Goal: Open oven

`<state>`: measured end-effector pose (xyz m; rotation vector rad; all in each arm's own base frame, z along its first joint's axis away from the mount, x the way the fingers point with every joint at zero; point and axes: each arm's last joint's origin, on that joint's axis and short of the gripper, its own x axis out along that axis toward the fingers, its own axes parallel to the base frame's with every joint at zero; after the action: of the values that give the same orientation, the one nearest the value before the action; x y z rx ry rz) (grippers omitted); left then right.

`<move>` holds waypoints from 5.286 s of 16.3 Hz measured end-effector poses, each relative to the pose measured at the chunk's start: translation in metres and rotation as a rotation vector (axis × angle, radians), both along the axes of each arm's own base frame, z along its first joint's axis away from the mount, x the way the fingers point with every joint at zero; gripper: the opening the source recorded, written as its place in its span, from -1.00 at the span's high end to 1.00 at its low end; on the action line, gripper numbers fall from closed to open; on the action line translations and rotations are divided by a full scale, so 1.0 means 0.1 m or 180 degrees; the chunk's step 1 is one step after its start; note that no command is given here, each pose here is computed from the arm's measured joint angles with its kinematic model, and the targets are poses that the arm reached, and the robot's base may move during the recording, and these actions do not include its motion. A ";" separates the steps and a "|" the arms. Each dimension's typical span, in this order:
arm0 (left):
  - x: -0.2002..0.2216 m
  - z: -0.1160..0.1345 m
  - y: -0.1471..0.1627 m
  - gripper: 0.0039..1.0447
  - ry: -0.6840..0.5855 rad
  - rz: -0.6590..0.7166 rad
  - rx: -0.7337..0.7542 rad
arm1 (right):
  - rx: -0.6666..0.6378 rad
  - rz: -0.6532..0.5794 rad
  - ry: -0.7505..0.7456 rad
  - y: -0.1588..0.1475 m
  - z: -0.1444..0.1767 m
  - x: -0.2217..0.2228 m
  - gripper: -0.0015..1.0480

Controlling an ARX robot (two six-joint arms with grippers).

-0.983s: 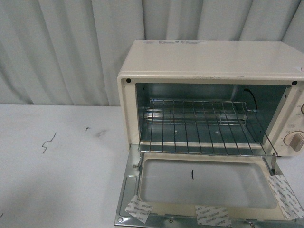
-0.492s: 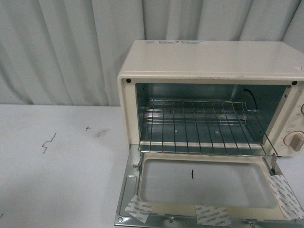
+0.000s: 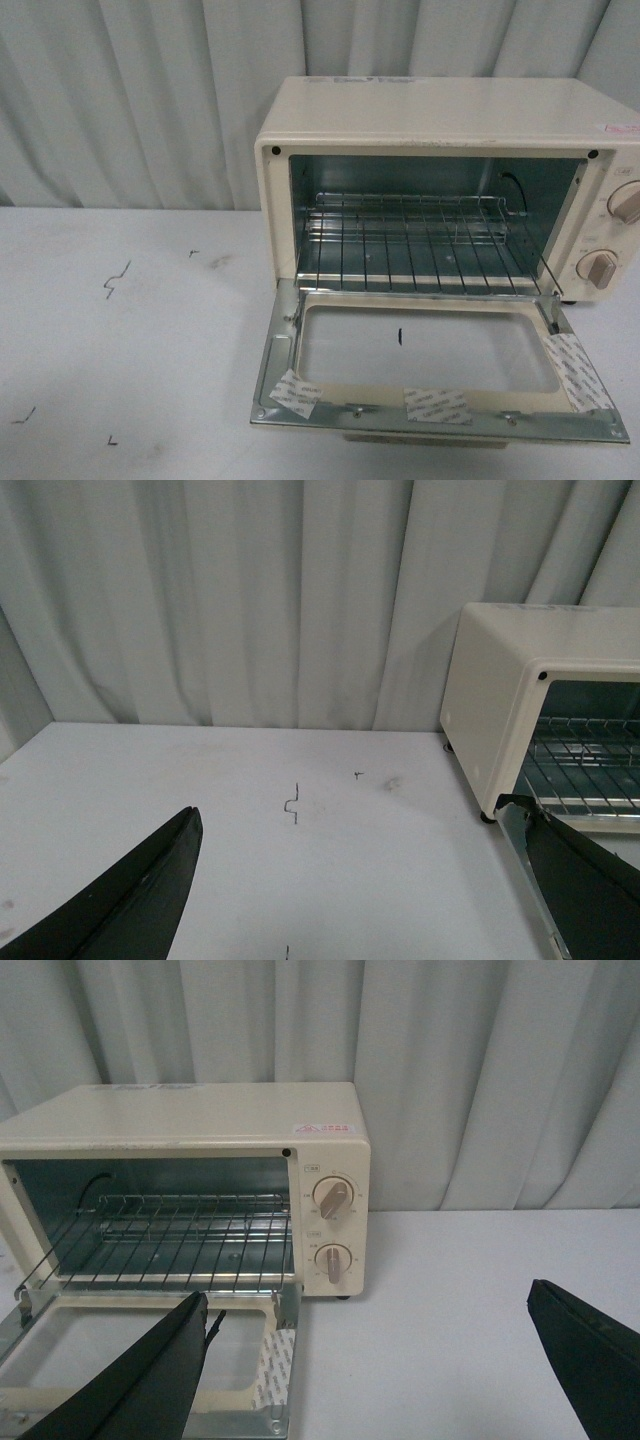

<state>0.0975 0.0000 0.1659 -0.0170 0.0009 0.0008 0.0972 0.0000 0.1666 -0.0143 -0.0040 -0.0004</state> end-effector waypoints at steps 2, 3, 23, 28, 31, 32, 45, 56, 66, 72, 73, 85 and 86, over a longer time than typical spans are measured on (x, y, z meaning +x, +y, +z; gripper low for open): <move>0.00 0.00 0.00 -0.88 0.0000 -0.0001 0.0000 | 0.0000 0.0000 -0.0001 0.00 0.00 0.00 -0.87; 0.00 0.00 0.00 -0.88 -0.0001 0.0000 0.0000 | 0.0000 0.0000 0.0000 0.00 0.00 0.00 -0.87; 0.00 0.00 0.00 -0.88 -0.0002 -0.0001 0.0000 | 0.0000 0.0000 0.0000 0.00 0.00 0.00 -0.87; 0.00 0.00 0.00 -0.88 -0.0002 -0.0002 0.0000 | 0.0000 0.0001 0.0000 0.00 0.00 0.00 -0.87; 0.00 0.00 0.00 -0.88 -0.0002 -0.0002 0.0000 | 0.0000 0.0001 0.0000 0.00 0.00 0.00 -0.87; 0.00 0.00 0.00 -0.88 -0.0002 -0.0002 0.0000 | 0.0000 0.0000 0.0000 0.00 0.00 0.00 -0.87; 0.00 0.00 0.00 -0.88 -0.0004 -0.0002 0.0000 | 0.0000 0.0001 -0.0004 0.00 0.00 0.00 -0.87; 0.00 0.00 0.00 -0.88 0.0000 -0.0002 0.0001 | 0.0000 0.0001 -0.0002 0.00 0.00 0.00 -0.87; 0.00 0.00 0.00 -0.88 0.0000 -0.0001 0.0000 | 0.0000 0.0004 -0.0001 0.00 0.00 0.00 -0.87; 0.00 0.00 0.00 -0.88 0.0013 -0.0004 0.0001 | -0.0001 -0.0004 0.0010 0.00 0.00 0.00 -0.87; 0.00 0.00 0.00 -0.88 0.0009 0.0001 0.0001 | 0.0000 0.0000 0.0006 0.00 0.00 0.00 -0.87; 0.00 0.00 0.00 -0.88 0.0006 -0.0002 0.0001 | 0.0000 0.0000 0.0002 0.00 0.00 0.00 -0.87; 0.00 0.00 0.00 -0.88 0.0006 -0.0002 0.0001 | 0.0000 0.0000 0.0002 0.00 0.00 0.00 -0.87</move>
<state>0.0975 0.0000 0.1657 -0.0166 0.0029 0.0000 0.0972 0.0000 0.1665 -0.0143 -0.0032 -0.0004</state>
